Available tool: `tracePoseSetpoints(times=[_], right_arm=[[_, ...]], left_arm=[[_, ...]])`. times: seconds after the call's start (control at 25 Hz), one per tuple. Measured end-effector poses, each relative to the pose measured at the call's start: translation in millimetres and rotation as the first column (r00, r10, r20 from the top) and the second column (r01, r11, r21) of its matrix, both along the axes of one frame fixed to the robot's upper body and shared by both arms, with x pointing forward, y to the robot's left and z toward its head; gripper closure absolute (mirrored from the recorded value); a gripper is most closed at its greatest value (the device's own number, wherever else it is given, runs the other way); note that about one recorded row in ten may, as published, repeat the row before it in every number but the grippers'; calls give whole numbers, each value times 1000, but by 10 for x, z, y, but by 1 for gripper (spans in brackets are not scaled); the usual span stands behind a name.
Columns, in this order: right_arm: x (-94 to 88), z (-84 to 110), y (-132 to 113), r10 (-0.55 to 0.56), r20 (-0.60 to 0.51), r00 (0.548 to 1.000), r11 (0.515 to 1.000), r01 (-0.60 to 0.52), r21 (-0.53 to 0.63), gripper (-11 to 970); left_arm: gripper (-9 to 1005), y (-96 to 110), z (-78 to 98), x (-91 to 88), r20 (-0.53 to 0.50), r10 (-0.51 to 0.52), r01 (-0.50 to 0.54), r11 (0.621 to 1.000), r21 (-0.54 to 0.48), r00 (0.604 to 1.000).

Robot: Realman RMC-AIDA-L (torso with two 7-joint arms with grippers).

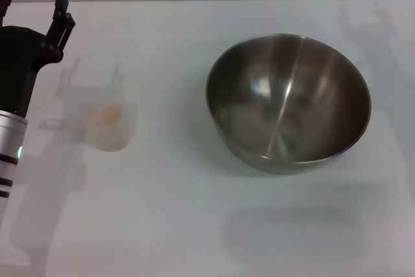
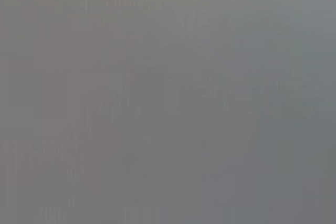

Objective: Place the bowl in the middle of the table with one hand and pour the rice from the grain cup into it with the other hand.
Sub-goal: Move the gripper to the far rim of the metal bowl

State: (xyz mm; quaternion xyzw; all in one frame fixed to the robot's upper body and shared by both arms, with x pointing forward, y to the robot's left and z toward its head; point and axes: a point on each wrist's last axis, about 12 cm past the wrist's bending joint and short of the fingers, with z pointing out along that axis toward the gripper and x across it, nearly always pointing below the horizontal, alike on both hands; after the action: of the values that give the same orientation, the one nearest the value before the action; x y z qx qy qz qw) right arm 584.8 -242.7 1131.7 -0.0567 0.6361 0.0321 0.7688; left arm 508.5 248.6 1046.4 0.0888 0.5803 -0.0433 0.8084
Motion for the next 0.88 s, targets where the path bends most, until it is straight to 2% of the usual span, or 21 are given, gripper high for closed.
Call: tracePoseSetpoints(times=[0.04,0.16,0.2,0.24,0.32,0.4,0.44,0.56,0.6,0.64,0.72,0.8,0.84,0.88], right_arm=[[0,0,0,0,0,1000,1000,0,0,282],[51,131,86,41,-111,993,999,-39,22,282],[83,270,147,75,-190,979,997,-71,28,282],[83,270,147,75,-190,979,997,-71,28,282],[94,391,196,108,-276,955,994,-105,25,282],[74,583,250,147,-398,905,988,-155,13,282],[74,583,250,147,-398,905,988,-155,13,282],[11,800,278,170,-505,846,979,-202,-10,282],[-34,917,254,168,-572,803,975,-220,-23,282],[-34,917,254,168,-572,803,975,-220,-23,282],[-61,1032,206,157,-636,755,973,-229,-33,282],[-69,1118,132,134,-726,675,969,-244,-48,283],[-69,1118,132,134,-726,675,969,-244,-48,283],[-61,1134,118,128,-743,657,966,-251,-55,283]], left_arm=[[167,0,0,0,0,0,0,1000,0,1000],[167,12,6,-6,6,3,-3,1000,-4,1000],[167,29,12,-9,12,11,-11,1000,-7,1000],[167,29,12,-9,12,11,-11,1000,-7,1000],[167,47,14,-13,14,21,-21,1000,-13,1000],[168,66,13,-18,15,31,-31,999,-17,999],[168,76,12,-20,14,36,-36,999,-19,999],[168,87,8,-29,13,44,-43,999,-23,999],[168,85,10,-31,14,44,-44,999,-26,999],[168,85,10,-31,14,44,-44,999,-26,999],[168,86,12,-32,17,44,-44,999,-26,999],[168,89,13,-35,18,45,-44,999,-26,999],[167,89,13,-35,18,45,-44,999,-26,999],[167,89,13,-35,18,45,-44,999,-26,999]])
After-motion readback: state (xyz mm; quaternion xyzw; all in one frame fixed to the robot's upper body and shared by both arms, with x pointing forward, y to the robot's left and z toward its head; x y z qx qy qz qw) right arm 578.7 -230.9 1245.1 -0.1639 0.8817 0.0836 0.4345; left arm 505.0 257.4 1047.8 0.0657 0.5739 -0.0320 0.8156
